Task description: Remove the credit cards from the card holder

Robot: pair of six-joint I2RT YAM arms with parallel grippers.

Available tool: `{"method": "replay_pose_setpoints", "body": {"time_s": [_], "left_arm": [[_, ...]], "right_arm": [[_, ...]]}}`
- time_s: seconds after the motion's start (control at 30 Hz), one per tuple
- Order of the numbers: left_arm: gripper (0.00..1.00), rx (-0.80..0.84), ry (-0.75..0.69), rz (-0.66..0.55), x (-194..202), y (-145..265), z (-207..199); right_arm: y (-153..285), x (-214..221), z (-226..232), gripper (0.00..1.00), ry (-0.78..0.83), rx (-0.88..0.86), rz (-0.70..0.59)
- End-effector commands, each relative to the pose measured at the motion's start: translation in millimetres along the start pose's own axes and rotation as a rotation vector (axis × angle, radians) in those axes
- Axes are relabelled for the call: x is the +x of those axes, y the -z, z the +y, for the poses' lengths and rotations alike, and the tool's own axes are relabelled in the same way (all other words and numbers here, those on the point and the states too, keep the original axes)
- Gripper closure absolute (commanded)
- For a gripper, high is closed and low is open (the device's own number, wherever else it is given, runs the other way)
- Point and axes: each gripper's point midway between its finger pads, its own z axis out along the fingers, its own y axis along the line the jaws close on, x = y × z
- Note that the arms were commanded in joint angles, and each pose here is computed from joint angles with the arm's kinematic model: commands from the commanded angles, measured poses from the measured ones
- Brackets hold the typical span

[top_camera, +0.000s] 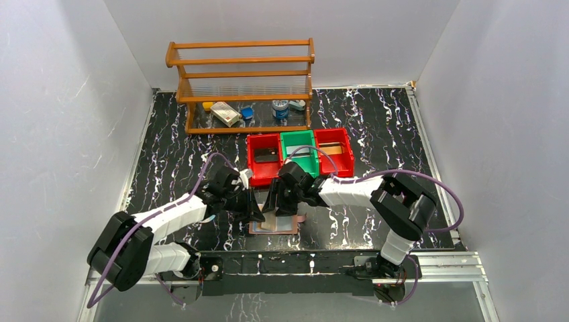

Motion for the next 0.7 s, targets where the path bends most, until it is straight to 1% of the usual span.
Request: {"method": "replay_pose_setpoints", "body": {"time_s": [0.0,0.27,0.37,0.43,0.47,0.5,0.67], "left_arm": [[0.96,0.038,-0.03,0.003,-6.5,3.1,-12.8],[0.94,0.043,-0.049,-0.002,-10.4,7.8,-18.8],[0.88,0.064,-0.06,-0.001,-12.8,9.8,-25.6],[0.81,0.095,-0.075,0.011,-12.9,11.6,-33.2],[0.76,0.115,-0.086,0.025,-11.3,12.1,-37.2],[0.73,0.136,-0.1,0.041,-10.2,12.7,-41.6],[0.65,0.194,-0.148,0.086,-7.6,13.2,-60.5]], "right_arm": [[10.6,-4.1,11.8,0.37,0.001,-0.051,-0.004],[30.7,-18.9,27.9,0.27,0.007,-0.092,-0.07],[36.1,-22.8,25.6,0.26,0.003,-0.074,-0.095],[40.1,-25.0,23.3,0.25,0.0,-0.062,-0.113],[42.1,-25.7,22.3,0.25,-0.002,-0.058,-0.122],[43.7,-27.6,22.1,0.25,-0.006,-0.056,-0.135],[56.3,-37.7,17.3,0.25,-0.041,-0.04,-0.204]]}}
